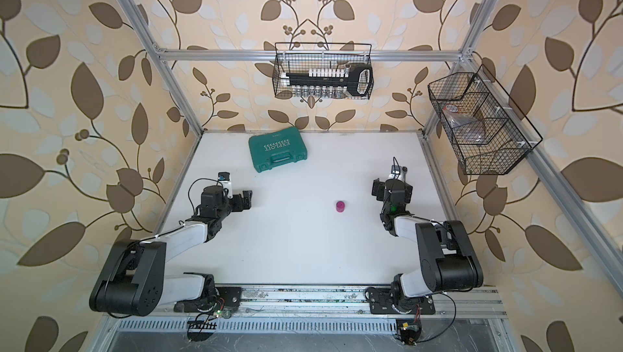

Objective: Close the paint jar lid
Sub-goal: Reset both arms

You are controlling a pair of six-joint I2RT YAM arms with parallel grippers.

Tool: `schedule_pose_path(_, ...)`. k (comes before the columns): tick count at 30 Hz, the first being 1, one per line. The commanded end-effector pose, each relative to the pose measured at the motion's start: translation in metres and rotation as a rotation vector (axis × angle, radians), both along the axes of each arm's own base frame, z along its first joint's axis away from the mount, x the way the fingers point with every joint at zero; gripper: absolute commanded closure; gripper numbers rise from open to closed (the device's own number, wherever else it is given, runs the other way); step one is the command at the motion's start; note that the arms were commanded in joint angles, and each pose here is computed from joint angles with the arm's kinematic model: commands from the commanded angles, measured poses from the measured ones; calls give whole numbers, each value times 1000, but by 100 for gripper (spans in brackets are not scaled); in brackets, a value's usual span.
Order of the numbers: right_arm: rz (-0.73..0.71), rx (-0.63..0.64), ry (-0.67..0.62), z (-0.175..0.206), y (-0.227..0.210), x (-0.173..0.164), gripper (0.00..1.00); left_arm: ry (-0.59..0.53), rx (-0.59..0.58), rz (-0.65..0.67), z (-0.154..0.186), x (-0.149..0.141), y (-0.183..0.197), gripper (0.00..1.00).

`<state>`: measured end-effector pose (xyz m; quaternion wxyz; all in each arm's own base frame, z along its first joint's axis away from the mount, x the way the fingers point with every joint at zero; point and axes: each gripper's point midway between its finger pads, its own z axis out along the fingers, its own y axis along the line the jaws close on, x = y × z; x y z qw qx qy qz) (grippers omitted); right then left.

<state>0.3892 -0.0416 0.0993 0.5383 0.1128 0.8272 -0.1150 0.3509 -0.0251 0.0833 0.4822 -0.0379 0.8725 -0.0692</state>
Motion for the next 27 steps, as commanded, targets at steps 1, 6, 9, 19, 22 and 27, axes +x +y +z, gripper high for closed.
schedule_pose_path(1,2,3,-16,2,0,-2,2,-116,2,39,25,3,7,1)
schedule_pose_path(6,2,5,-16,2,0,-2,2,-170,86,161,30,2,40,1)
schedule_pose_path(9,2,4,-15,1,0,-3,2,-159,84,164,28,11,49,1)
schedule_pose_path(19,3,4,-15,2,0,-2,2,-108,44,16,-6,31,26,1)
schedule_pose_path(22,3,5,-11,1,0,-2,2,-136,144,31,-6,25,15,1)
schedule_pose_path(27,2,4,-10,1,0,-1,2,-114,133,40,-7,30,18,1)
